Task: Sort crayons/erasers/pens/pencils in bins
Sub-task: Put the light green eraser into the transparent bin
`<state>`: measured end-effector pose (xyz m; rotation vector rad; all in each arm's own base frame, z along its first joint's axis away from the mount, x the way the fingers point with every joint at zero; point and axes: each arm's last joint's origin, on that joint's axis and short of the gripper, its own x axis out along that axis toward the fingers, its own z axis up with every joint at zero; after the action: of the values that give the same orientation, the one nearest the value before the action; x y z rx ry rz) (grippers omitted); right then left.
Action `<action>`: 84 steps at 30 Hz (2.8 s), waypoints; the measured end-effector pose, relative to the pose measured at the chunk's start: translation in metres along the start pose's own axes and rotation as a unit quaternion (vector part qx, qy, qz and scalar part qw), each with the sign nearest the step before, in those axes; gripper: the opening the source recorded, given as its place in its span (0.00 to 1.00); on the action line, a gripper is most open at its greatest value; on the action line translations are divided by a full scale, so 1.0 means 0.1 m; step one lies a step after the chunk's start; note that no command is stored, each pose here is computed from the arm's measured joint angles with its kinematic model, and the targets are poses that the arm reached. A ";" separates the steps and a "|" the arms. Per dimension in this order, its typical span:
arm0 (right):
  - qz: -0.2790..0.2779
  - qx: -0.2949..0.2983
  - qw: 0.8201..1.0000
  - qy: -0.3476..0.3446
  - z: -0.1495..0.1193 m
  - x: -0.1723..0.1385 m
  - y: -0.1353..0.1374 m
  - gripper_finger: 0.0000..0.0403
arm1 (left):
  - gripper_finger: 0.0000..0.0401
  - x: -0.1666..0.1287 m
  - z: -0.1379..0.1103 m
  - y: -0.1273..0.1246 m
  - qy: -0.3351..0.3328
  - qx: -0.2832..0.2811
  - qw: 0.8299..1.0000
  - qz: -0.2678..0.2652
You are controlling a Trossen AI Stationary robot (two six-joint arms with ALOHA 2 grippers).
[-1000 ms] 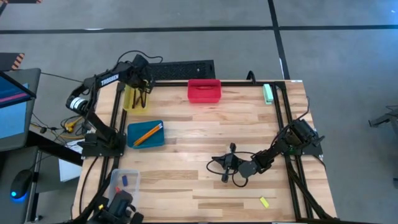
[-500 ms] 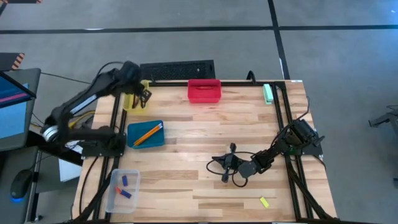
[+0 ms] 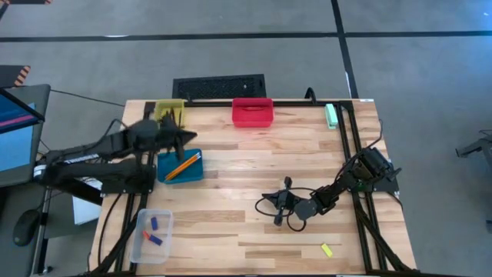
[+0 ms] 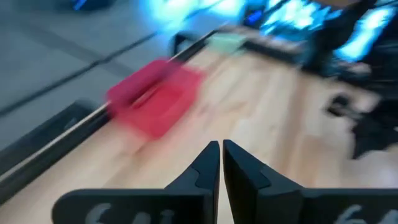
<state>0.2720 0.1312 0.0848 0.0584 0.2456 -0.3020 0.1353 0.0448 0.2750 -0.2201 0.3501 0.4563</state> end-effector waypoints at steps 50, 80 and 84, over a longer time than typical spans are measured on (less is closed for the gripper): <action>-0.084 0.241 0.743 0.618 0.48 -1.36 0.86 0.53 | 0.03 0.23 -0.85 -0.51 -0.198 0.117 0.950 -0.214; -0.133 0.236 0.729 0.629 0.08 -1.50 1.03 0.37 | 0.03 0.23 -0.83 -0.50 -0.213 0.150 0.949 -0.180; -0.125 0.229 0.730 0.632 0.09 -1.44 1.02 0.29 | 0.03 0.23 -0.83 -0.50 -0.213 0.146 0.949 -0.181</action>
<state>0.1716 0.2685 0.1316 0.7505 1.5632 -0.5567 0.1542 -0.0134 0.1965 0.1068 -0.0521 0.0779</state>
